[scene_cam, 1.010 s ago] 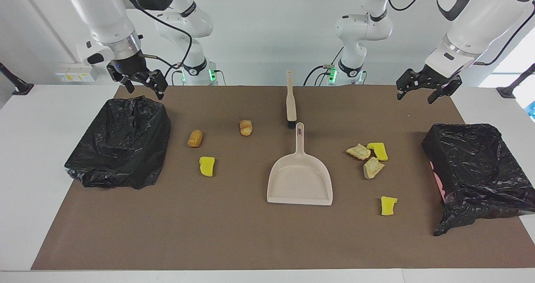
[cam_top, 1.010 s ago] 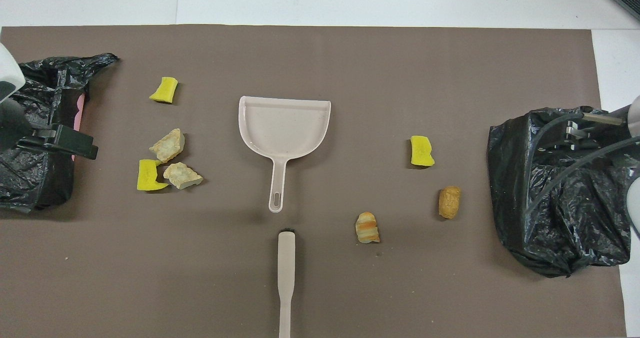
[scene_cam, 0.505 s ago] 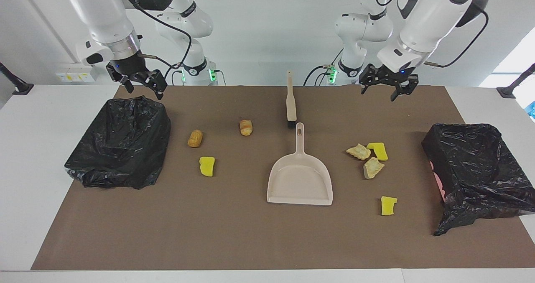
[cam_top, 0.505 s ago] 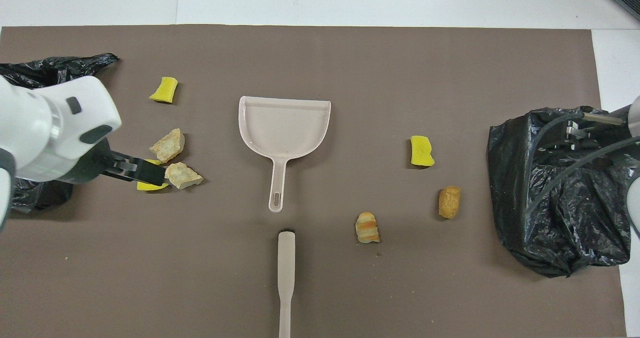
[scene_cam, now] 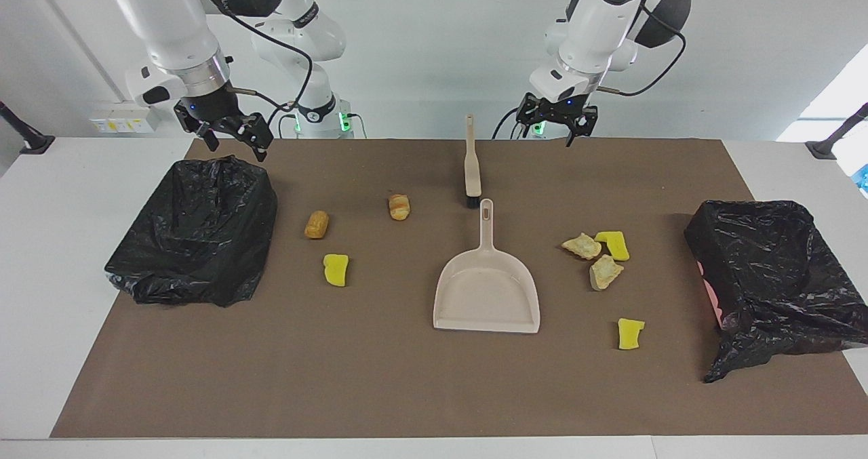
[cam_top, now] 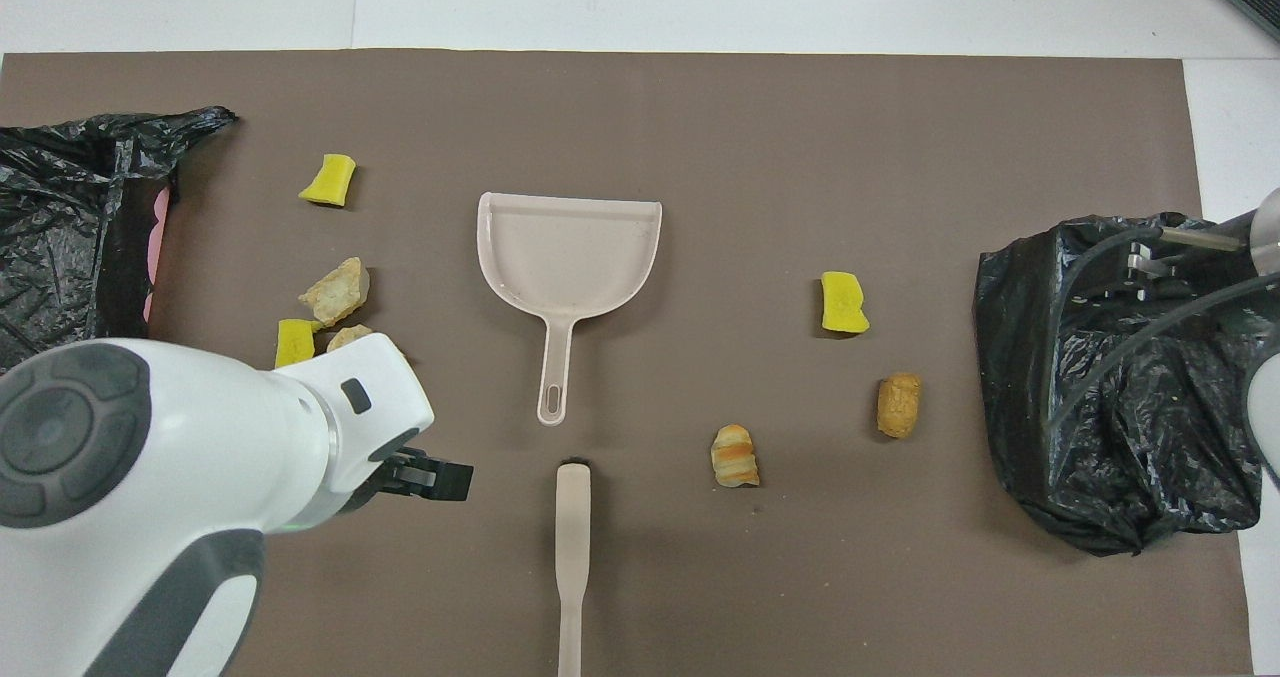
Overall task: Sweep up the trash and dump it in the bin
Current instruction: 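Reach the left gripper to the brush while the right gripper reaches the dustpan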
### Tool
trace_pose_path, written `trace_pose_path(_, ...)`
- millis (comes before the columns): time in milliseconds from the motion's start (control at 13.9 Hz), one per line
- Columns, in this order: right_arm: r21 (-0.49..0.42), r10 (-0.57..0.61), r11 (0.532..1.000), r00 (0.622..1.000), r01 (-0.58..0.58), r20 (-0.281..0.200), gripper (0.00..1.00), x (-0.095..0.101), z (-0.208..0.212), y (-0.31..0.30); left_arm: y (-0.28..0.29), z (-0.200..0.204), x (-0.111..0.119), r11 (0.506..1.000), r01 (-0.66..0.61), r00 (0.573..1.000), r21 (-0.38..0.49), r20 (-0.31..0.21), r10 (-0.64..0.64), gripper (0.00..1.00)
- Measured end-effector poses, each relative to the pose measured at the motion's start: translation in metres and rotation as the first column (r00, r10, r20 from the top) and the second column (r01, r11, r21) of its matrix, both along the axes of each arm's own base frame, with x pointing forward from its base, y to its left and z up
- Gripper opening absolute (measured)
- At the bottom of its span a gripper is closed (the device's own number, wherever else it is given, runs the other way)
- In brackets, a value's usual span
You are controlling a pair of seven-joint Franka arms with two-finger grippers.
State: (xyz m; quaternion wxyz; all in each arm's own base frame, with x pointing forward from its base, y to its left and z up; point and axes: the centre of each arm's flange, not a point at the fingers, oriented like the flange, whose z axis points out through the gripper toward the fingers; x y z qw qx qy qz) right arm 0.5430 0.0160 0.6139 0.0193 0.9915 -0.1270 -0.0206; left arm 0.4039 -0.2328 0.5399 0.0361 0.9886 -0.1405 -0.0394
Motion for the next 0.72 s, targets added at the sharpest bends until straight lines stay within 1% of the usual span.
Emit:
trace_pose_path(216, 0.023, 0.030, 0.999, 0.999, -0.030, 0.017, 1.00, 0.001, 0.001, 0.019, -0.024, -0.028, -0.033, 0.998, 0.060, 0.998, 0.030, -0.030, -0.059, 1.00)
trace_pose_path(361, 0.033, 0.064, 0.997, 0.997, -0.066, 0.044, 1.00, 0.009, -0.005, 0.047, -0.040, -0.049, -0.052, 0.993, 0.107, 0.993, 0.048, -0.053, -0.105, 1.00)
trace_pose_path(505, 0.042, 0.058, 0.997, 0.996, -0.061, 0.075, 1.00, 0.026, -0.027, 0.085, -0.052, -0.067, -0.070, 0.991, 0.123, 0.991, 0.061, -0.063, -0.119, 1.00)
trace_pose_path(577, 0.047, 0.057, 0.997, 0.995, -0.061, 0.083, 1.00, 0.034, -0.043, 0.109, -0.057, -0.074, -0.079, 0.991, 0.120, 0.991, 0.066, -0.061, -0.116, 1.00)
trace_pose_path(721, 0.053, 0.046, 0.997, 0.996, -0.050, 0.077, 1.00, 0.045, -0.079, 0.164, -0.067, -0.085, -0.101, 0.989, 0.131, 0.990, 0.074, -0.060, -0.127, 1.00)
